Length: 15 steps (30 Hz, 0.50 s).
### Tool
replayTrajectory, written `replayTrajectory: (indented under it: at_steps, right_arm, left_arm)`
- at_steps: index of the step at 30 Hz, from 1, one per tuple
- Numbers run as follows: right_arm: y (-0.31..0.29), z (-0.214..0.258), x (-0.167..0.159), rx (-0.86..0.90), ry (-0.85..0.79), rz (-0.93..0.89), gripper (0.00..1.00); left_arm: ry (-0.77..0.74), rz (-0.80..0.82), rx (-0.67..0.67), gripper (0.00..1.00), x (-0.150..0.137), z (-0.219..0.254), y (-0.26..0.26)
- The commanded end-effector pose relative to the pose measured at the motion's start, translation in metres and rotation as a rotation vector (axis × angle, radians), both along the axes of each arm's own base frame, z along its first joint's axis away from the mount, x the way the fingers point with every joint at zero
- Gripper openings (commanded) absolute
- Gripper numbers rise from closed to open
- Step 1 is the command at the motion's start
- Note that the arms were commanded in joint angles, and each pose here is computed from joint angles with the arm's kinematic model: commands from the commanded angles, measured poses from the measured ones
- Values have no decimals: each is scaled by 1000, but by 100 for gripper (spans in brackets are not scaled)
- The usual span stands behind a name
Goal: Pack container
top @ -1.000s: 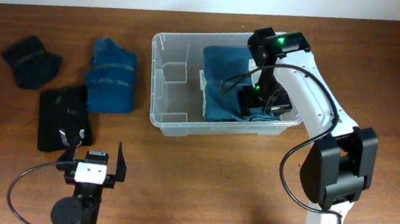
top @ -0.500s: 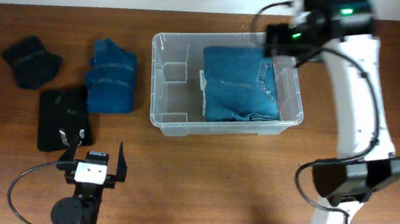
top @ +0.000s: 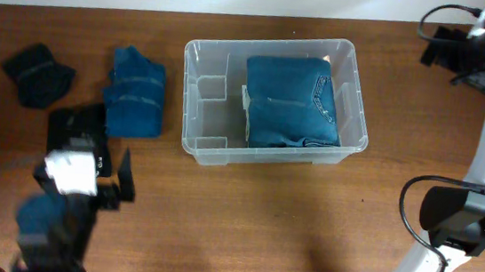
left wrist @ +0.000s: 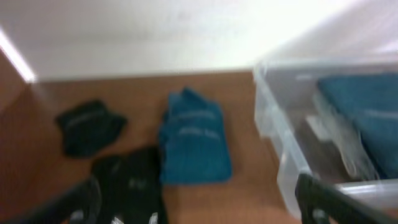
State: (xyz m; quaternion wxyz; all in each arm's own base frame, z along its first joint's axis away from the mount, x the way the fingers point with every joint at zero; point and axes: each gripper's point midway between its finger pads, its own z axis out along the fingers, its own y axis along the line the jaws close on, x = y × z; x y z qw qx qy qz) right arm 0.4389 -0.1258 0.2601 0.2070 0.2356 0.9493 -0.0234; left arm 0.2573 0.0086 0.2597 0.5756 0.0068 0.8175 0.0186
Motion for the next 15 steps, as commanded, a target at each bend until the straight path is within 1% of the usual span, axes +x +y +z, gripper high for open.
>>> replayTrajectory:
  at_steps: [1, 2, 4, 7, 9, 11, 13, 15]
  right_arm:
    - [-16, 3, -5, -5, -7, -49, 99]
    - [-21, 3, -7, -5, -7, -60, 98]
    - [-26, 3, -9, -5, -7, -72, 98]
    - [-28, 3, -10, -5, -7, -77, 98]
    - [-28, 3, -10, -5, -7, -77, 98]
    - [-28, 3, -10, -5, -7, -77, 98]
    - [-28, 3, -10, -5, -7, -77, 98]
    - [-28, 3, -10, -5, -7, -77, 98]
  left_arm:
    - [126, 12, -38, 99, 27, 23, 6]
    - [192, -8, -58, 99, 39, 29, 3]
    - [273, -57, -91, 99, 56, 35, -5]
    - [368, -100, -129, 100, 76, 29, -13]
    - [412, -98, -135, 99, 91, 16, -11]
    - [441, -117, -106, 99, 108, -1, -9]
    - [497, -126, -76, 99, 122, -26, -5]
    - [565, -100, -70, 99, 134, -53, 2]
